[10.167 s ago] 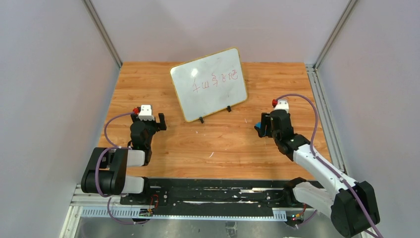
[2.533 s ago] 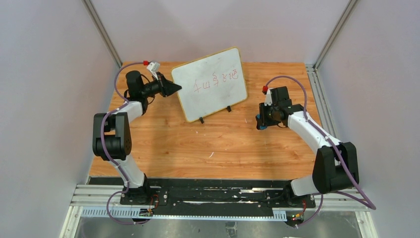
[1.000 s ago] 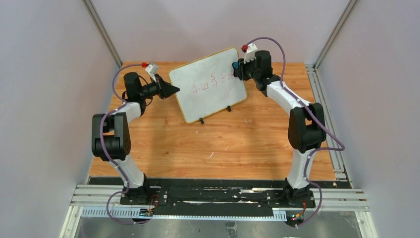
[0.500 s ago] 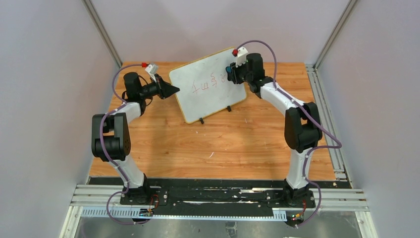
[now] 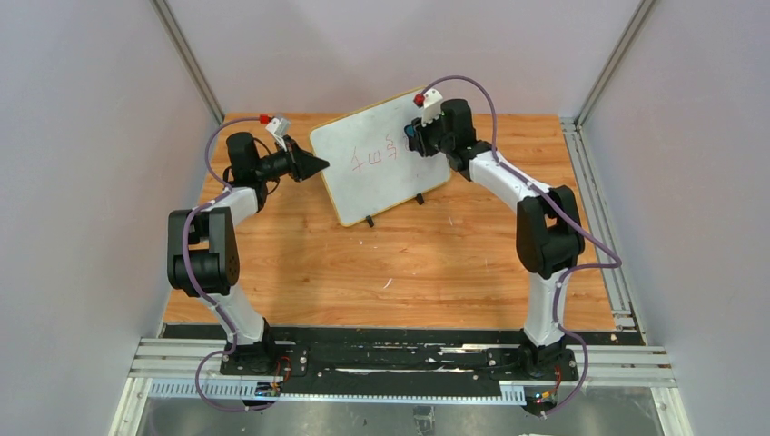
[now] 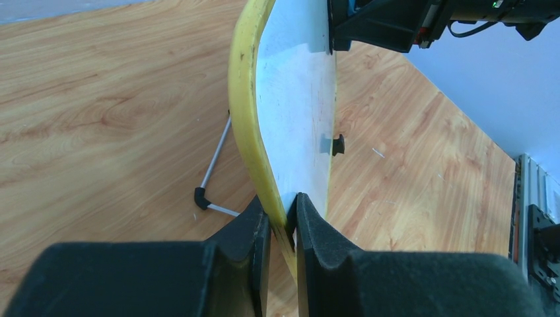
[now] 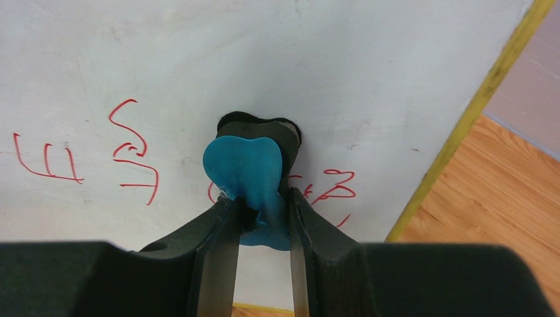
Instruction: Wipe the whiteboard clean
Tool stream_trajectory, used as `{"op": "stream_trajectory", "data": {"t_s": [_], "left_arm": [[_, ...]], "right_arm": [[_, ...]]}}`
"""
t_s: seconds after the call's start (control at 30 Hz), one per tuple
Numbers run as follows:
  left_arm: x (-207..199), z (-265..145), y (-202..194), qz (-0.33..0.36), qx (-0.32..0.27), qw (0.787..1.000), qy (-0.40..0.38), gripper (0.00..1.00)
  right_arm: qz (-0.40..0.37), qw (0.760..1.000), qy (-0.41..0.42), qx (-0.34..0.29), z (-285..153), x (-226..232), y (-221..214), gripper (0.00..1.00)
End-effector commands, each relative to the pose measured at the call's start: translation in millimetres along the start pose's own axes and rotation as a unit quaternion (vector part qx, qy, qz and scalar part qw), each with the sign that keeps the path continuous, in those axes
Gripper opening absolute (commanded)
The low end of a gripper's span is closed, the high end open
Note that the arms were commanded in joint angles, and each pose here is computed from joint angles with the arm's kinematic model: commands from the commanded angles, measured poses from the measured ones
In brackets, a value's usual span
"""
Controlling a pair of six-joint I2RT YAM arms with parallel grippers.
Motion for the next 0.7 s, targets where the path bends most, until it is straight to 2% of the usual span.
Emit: {"op": "stream_trajectory", "data": {"t_s": [0.0, 0.3, 0.67], "left_arm": [[19, -6, -16, 0.013, 0.013, 0.999, 0.045, 0.00], [19, -7, -17, 0.013, 0.015, 0.999, 0.047, 0.00], [16, -8, -14, 0.014, 0.013, 0.999, 0.047, 0.00]], "right_arm": [[0.006, 0.998, -0.052, 0.029, -2, -38, -21, 0.00], [0.015, 0.996, -0.077, 0.041, -11, -62, -34, 0.01], [0.049, 0.997, -0.044, 0.026, -11, -38, -36, 0.01]]}}
Point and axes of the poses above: each gripper's point midway between its finger pads, its own z axis out along the fingers, its own x axis along the line the jaws close on, y = z × x, the point moved 7 cm from there along -z, back along the fingers, and after that the axes turned 10 degrees about -z, right-handed, at the moved point
